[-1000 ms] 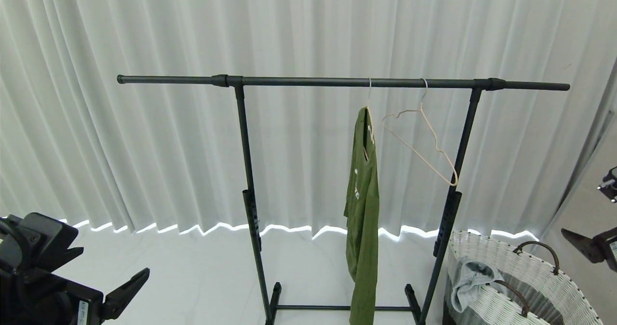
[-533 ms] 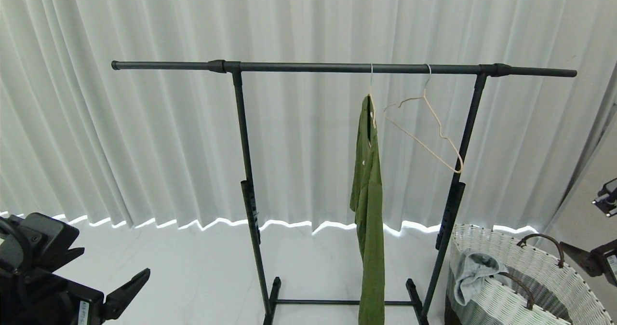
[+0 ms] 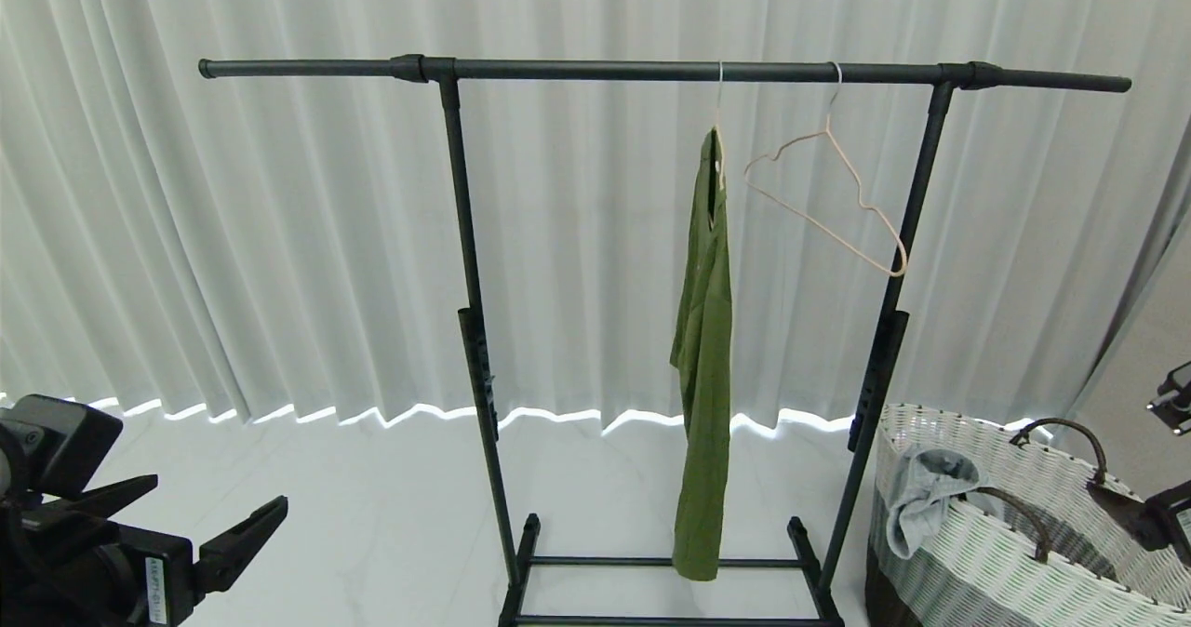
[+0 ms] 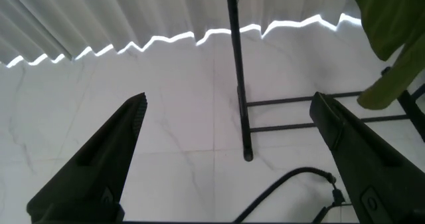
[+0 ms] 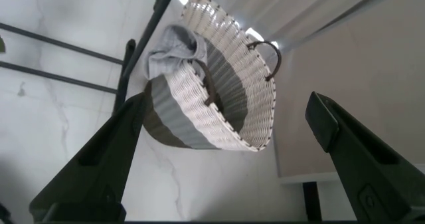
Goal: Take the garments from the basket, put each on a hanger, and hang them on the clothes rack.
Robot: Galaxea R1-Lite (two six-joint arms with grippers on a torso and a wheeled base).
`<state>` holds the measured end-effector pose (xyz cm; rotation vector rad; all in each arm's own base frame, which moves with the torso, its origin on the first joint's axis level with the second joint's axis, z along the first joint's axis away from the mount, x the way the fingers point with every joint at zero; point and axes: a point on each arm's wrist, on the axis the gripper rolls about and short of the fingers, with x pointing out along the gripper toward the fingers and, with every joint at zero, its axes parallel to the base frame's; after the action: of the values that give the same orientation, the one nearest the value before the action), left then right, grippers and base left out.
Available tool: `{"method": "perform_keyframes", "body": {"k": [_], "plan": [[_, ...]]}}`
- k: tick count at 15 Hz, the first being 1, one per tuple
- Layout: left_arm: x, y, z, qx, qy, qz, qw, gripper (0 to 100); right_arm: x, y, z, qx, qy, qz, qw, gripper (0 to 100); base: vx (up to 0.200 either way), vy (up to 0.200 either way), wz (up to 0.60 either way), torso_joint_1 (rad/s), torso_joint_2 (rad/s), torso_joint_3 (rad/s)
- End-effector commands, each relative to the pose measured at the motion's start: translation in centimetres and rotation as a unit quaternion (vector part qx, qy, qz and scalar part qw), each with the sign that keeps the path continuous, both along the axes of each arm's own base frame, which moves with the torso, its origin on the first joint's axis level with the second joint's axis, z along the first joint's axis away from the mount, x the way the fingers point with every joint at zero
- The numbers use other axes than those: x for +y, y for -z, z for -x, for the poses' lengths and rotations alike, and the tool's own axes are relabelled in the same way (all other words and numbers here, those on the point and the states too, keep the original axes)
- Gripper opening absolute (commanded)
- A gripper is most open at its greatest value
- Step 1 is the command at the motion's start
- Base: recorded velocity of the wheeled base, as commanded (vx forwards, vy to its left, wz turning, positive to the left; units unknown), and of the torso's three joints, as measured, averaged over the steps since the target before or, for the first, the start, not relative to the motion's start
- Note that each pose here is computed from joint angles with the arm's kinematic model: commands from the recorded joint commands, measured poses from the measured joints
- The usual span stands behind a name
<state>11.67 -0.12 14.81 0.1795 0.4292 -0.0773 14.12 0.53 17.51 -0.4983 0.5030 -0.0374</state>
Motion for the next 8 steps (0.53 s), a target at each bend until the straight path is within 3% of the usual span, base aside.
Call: {"method": "perform_keyframes", "body": {"k": [1,5,8], "plan": [[0.0,0.18,0.02,0.004,0.0,0.0,1.0,100,-0.14,0.04,0.07,0.0,0.004,0.001,1.0,100,0.0,0.0,0.0,-0.168,0.46,0.295],[0.0,0.4,0.43,0.003,0.001,-0.001,1.0,100,-0.24,0.06,0.04,0.0,0.008,0.001,1.0,100,0.0,0.0,0.0,-0.146,0.46,0.31],[0.0,0.42,0.47,0.003,0.001,-0.001,1.0,100,-0.25,0.34,0.17,0.005,0.008,0.002,1.0,100,0.0,0.0,0.0,-0.011,0.16,0.095]]}}
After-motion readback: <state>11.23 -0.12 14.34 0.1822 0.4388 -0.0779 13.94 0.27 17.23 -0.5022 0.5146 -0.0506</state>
